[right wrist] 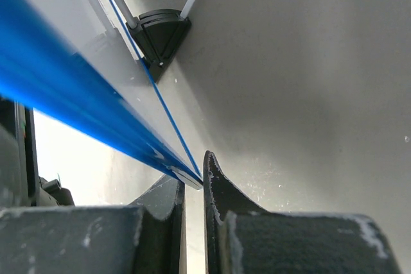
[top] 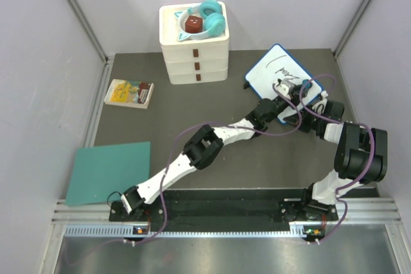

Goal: Erase the whiteboard

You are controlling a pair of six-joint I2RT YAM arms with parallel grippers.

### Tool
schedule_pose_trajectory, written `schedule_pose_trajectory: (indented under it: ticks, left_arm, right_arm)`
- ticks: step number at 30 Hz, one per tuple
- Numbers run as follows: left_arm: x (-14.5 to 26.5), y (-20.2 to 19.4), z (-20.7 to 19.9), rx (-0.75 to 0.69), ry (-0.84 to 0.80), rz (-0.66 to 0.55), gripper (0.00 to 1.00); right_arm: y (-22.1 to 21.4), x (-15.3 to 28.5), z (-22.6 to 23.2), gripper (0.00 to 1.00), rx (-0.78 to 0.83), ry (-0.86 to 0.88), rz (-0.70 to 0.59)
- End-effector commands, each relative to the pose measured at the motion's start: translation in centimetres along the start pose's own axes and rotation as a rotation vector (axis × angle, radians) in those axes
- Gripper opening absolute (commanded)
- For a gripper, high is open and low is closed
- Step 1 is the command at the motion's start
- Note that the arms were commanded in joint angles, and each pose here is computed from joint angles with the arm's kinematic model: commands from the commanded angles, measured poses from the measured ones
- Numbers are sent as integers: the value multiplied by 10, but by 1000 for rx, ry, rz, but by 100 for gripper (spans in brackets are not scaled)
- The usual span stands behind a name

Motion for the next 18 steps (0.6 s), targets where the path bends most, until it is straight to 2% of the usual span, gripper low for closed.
schedule_pose_trajectory:
  ticks: [1, 6, 8, 10, 18]
  left_arm:
    - [-13, 34, 41, -93, 107, -36, 3]
    - [-11, 52, 49, -147, 84, -29, 3]
    - [-13, 53, 49, -202, 52, 23, 4]
    - [-14, 62, 42, -231, -64, 29, 0]
    - [-1, 51, 58, -202, -158, 181, 0]
  right_arm:
    - [-50, 4, -34, 0, -66, -135, 170]
    - [-50, 4, -33, 0, -66, -133, 170]
    - [-50, 4, -34, 0, -65, -135, 169]
    - [-50, 4, -33, 0, -67, -133, 170]
    - [-50, 4, -33, 0, -65, -132, 168]
Point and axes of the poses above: each gripper's point midway between its finger pads, its own x axis back along the fingers, its own z axis along the line the jaws close on, y = z × x, the point moved 2 cm from there along x, back along the fingers, and after that the axes turned 15 degrees about -x, right-handed, at the moved point
